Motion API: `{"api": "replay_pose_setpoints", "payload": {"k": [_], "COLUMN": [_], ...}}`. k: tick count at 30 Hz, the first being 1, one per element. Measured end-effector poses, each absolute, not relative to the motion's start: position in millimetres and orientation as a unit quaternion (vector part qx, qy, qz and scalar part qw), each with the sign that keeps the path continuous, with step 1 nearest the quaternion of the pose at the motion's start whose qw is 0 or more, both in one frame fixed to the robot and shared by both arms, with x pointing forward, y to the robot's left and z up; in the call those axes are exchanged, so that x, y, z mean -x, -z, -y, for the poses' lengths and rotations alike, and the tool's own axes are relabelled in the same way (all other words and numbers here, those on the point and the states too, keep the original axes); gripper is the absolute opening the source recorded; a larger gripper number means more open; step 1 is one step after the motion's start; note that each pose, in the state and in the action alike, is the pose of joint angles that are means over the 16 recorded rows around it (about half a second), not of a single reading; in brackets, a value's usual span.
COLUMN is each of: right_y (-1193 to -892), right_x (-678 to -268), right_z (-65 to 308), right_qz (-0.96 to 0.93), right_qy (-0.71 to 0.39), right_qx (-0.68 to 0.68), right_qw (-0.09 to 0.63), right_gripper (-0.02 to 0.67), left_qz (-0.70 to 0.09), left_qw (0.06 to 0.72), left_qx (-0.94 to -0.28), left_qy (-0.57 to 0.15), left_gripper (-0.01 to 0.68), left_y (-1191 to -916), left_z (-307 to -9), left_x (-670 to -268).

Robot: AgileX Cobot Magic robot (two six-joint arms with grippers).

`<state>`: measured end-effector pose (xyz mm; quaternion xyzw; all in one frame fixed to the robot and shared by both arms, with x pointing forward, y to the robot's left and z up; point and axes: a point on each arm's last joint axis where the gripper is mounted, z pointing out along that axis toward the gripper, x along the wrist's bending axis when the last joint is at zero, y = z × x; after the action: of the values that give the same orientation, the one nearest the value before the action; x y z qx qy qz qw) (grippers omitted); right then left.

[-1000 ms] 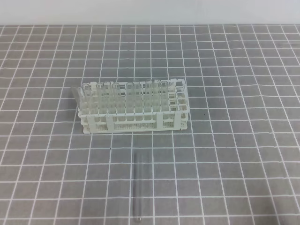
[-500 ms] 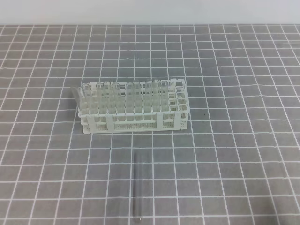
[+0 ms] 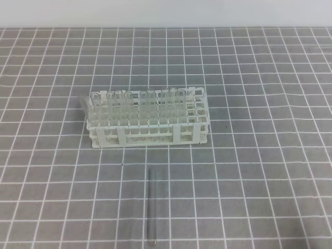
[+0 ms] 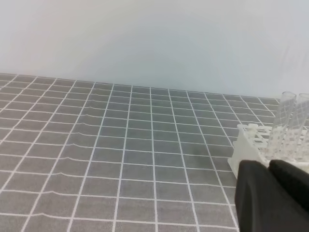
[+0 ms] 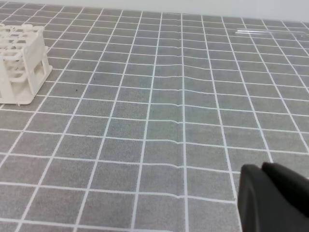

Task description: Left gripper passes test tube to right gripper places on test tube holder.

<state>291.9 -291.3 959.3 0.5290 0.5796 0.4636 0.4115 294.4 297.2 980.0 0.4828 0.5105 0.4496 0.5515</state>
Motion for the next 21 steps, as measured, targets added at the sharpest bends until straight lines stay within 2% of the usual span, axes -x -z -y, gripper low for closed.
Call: {"api": "replay_pose_setpoints", "payload": {"k": [9, 21], "right_y": [-973.1, -986.4], "right_x": [-294.0, -294.4], "right_z": [290.2, 293.1], "right_qz": [-0.500, -0.338], "right_qy": [-0.546, -0.662], "right_qx": [-0.539, -0.597], "right_qw": [0.401, 0.303], "right_gripper": [-0.013, -0.013], "left_qz": [-0.528, -0.542], "left_qw": [0.585, 0.616], "left_qx": [-0.445, -0.409], "left_qy": [-0.425, -0.399], "left_gripper": [0.017, 0.017], "left_y": [-983.4, -984.6], "left_z": [-297.2, -297.3], "left_x": [-294.7, -293.9]}}
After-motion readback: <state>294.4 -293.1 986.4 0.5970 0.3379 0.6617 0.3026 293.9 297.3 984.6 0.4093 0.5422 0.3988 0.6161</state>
